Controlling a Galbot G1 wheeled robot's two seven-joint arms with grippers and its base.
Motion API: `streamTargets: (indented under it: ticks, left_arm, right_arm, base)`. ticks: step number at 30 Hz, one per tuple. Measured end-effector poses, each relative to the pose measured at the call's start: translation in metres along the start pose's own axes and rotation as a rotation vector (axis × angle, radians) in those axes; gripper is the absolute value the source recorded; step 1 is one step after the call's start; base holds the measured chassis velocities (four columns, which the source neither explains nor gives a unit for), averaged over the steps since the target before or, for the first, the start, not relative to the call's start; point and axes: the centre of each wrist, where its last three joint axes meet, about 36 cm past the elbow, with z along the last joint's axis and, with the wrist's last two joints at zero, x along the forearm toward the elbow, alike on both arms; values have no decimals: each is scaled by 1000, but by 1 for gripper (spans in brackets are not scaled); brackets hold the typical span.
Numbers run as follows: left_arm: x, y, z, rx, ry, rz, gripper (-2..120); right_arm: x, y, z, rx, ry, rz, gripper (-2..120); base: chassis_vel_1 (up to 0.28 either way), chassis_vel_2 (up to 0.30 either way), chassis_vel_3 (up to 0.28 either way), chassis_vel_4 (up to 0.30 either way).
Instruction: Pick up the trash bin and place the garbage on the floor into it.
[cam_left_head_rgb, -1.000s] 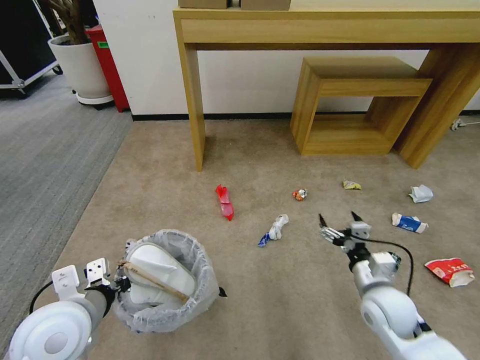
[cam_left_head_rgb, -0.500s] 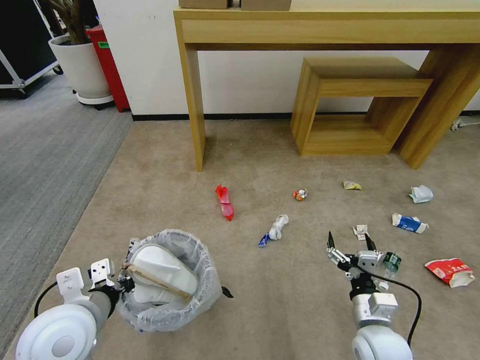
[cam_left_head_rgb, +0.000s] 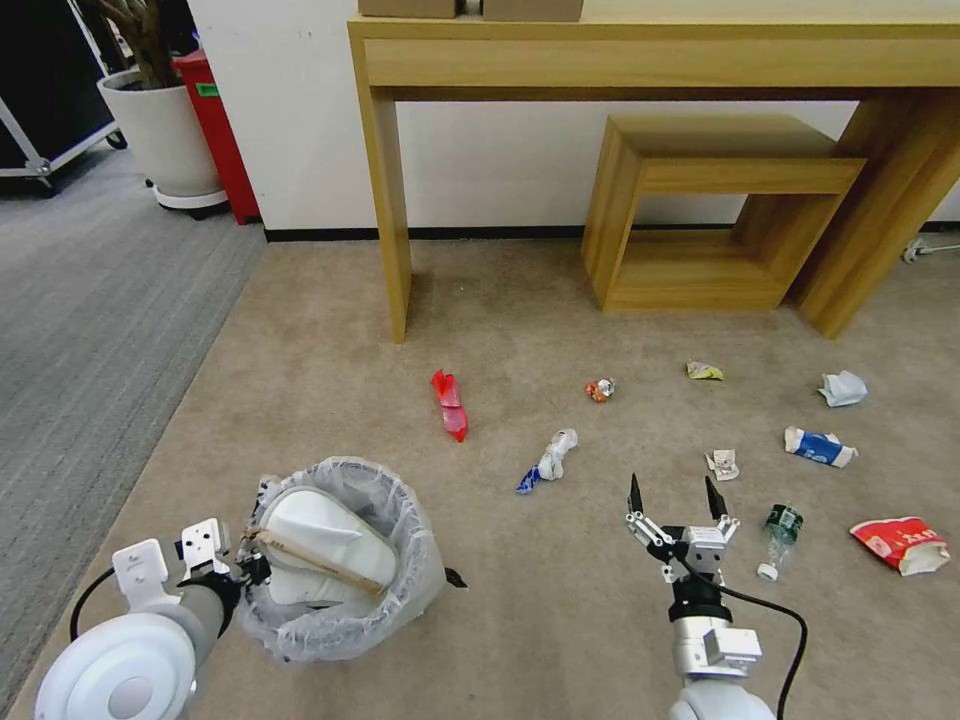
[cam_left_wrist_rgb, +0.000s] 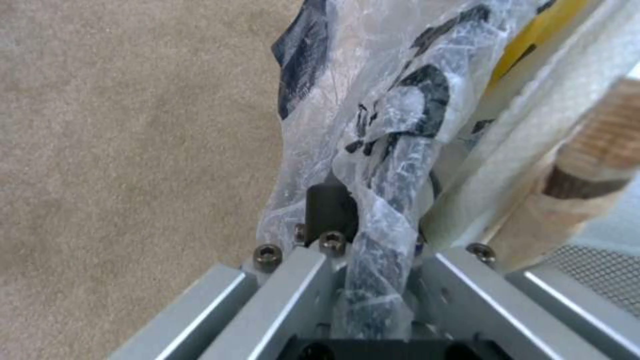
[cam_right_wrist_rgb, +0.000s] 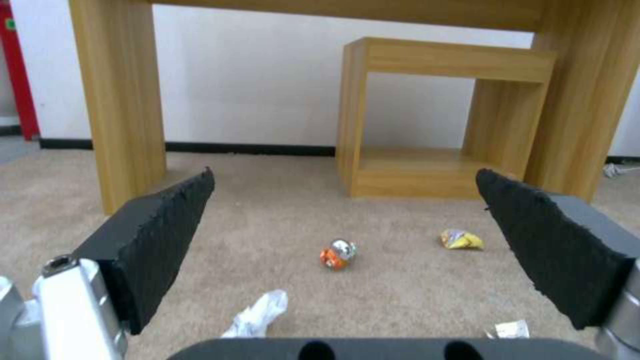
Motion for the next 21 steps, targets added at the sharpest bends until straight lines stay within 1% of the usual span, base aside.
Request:
streamTargets:
  ticks: [7,11,17,21]
  left_arm:
    - [2,0,3,3,1,-5,0]
    - [2,1,4,2,2,-8,0]
    - [2,1,5,0,0,-11,0]
    - [0,0,7,0,5,-13,0]
  right_arm:
    - [-3,6,4,-7,-9,-23,100]
    - [-5,10,5,-11,-11,-35,100]
    - [-10,11,5,-8,-20,-44,100]
    - [-12,11,7,-1,-20,-47,100]
  base:
    - [0,0,0,0]
    - [-80,93,85,-73]
    - [-174,179,171,-168]
    - [-244,220,237,-222]
